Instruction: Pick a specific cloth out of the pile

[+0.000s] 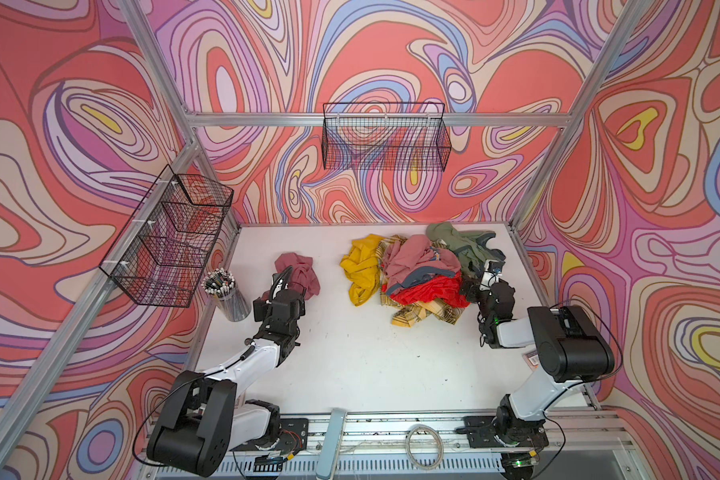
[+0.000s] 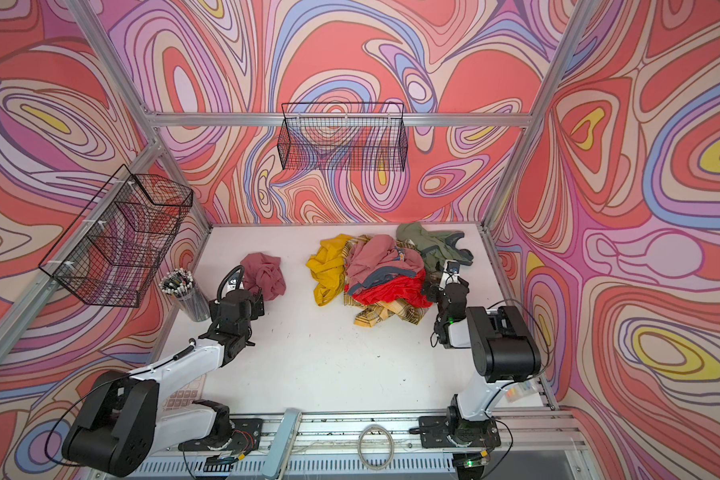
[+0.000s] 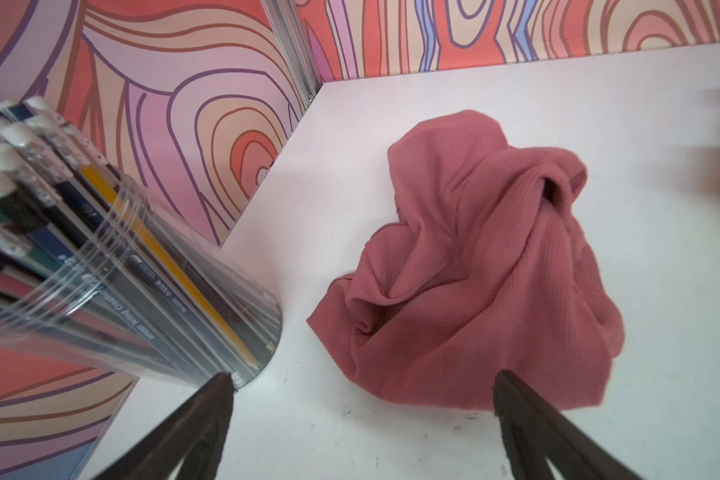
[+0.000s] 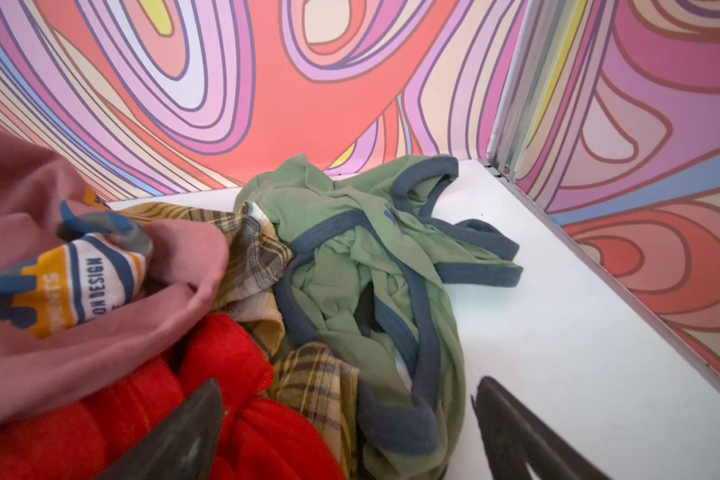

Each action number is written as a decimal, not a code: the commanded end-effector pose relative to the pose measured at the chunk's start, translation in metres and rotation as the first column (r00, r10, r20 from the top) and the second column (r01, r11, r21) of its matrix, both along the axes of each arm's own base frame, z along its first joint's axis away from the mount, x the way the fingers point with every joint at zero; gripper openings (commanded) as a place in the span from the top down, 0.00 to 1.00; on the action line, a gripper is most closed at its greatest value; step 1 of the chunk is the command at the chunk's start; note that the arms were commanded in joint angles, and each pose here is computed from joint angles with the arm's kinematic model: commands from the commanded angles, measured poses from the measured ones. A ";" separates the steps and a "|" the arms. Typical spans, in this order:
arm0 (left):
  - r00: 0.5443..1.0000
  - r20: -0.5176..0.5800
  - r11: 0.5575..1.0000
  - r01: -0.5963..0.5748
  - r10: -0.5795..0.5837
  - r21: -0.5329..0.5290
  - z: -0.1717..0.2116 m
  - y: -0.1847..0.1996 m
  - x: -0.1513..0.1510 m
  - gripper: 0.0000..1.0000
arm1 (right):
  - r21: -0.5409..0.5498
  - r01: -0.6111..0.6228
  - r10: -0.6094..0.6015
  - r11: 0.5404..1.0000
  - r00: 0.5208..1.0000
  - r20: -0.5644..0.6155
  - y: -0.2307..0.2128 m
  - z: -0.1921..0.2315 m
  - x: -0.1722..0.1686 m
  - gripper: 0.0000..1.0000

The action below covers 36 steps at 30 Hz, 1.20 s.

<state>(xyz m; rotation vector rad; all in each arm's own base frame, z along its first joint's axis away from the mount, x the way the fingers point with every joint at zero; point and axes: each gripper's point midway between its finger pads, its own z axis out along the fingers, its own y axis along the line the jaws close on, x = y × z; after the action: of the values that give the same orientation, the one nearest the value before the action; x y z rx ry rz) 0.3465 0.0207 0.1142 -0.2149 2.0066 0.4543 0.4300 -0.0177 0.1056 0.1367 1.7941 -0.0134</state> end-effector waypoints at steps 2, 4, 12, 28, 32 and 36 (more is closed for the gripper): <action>0.992 0.126 0.999 -0.035 0.032 0.020 0.011 0.010 0.014 0.00 | -0.001 -0.023 0.023 1.000 0.998 -0.062 0.003 -0.016 -0.003 0.02; 0.987 0.162 1.000 -0.006 0.005 0.006 0.012 0.009 0.019 0.00 | 0.001 -0.023 0.023 1.000 0.998 -0.063 0.002 -0.016 -0.003 0.02; 0.956 0.254 0.981 0.174 -0.149 -0.080 -0.004 0.001 0.018 0.00 | 0.000 -0.023 0.022 1.000 0.998 -0.062 0.002 -0.016 -0.003 0.02; 0.969 0.151 0.965 0.218 -0.196 -0.145 -0.024 0.001 0.045 0.00 | -0.001 -0.024 0.024 1.000 0.998 -0.065 0.003 -0.017 -0.003 0.02; 0.970 0.145 0.965 0.218 -0.197 -0.147 -0.024 0.000 0.044 0.00 | -0.001 -0.024 0.023 1.000 0.998 -0.062 0.003 -0.016 -0.003 0.02; 0.968 0.142 0.963 0.226 -0.205 -0.148 -0.024 -0.001 0.045 0.00 | 0.000 -0.024 0.024 1.000 0.998 -0.062 0.003 -0.016 -0.003 0.02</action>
<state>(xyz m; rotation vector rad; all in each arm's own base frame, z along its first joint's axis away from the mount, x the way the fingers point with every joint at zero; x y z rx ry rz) 0.3910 0.0210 0.0883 -0.1284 1.9267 0.1477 0.4272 -0.0143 0.0937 0.1222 1.8450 0.0000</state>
